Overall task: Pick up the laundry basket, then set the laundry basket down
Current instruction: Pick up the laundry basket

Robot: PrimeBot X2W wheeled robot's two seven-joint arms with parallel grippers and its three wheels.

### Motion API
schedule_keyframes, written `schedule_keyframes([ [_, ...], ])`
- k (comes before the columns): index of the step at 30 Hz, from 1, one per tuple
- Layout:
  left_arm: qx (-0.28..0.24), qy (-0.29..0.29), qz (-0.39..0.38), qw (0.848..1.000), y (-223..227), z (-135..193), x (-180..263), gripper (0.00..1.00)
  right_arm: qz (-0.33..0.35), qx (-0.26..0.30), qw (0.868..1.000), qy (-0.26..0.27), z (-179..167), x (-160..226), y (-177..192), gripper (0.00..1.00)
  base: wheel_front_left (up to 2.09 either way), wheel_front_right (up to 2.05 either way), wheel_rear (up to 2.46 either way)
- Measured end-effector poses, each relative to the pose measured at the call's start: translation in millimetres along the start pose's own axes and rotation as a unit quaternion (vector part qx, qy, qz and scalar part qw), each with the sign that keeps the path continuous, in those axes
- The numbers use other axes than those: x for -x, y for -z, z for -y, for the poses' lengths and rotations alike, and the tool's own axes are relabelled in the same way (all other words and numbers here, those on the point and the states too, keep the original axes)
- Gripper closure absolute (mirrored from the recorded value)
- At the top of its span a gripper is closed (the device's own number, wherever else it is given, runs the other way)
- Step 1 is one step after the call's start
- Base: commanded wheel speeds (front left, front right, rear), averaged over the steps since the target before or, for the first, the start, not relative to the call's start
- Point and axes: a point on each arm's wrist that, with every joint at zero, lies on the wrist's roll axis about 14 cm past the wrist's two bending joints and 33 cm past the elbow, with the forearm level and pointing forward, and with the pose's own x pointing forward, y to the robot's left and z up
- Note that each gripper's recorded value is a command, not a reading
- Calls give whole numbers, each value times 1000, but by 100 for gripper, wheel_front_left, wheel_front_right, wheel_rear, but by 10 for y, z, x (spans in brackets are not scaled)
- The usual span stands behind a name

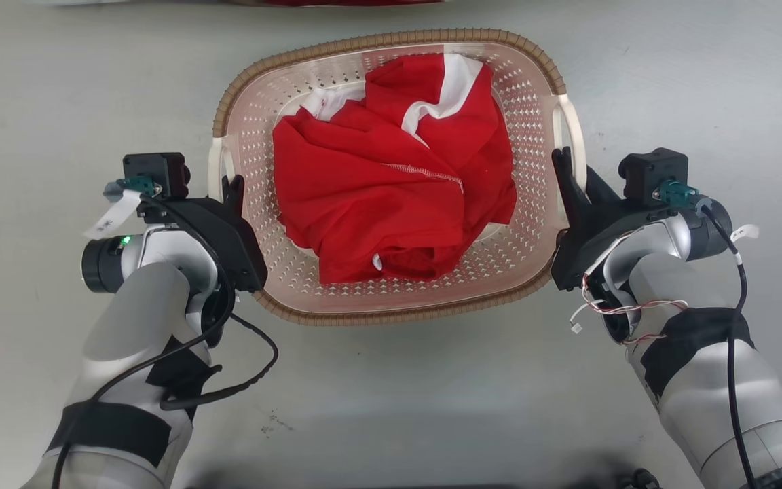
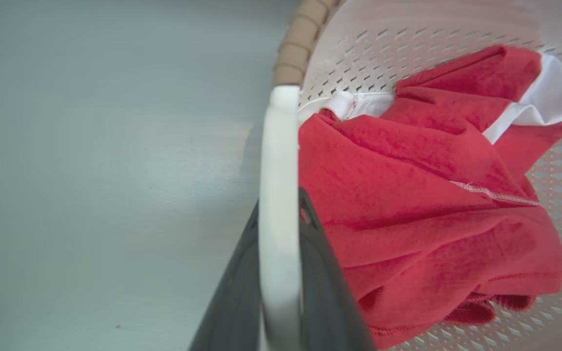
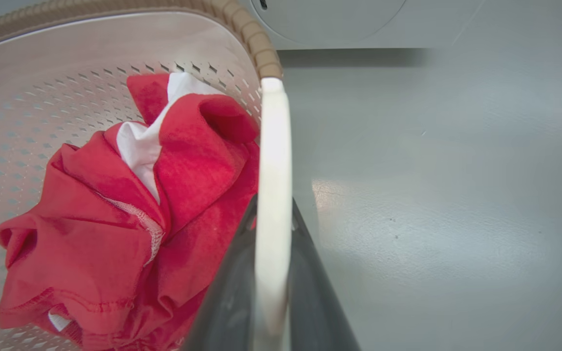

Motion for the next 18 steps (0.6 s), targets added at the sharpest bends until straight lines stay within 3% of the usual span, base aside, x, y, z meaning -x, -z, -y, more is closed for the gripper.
schedule_keyframes([
  [18,-2,4,6,1000,-130,128,296,100,0,-13,1000,8,-25,261,-194,100,0,0,0],
])
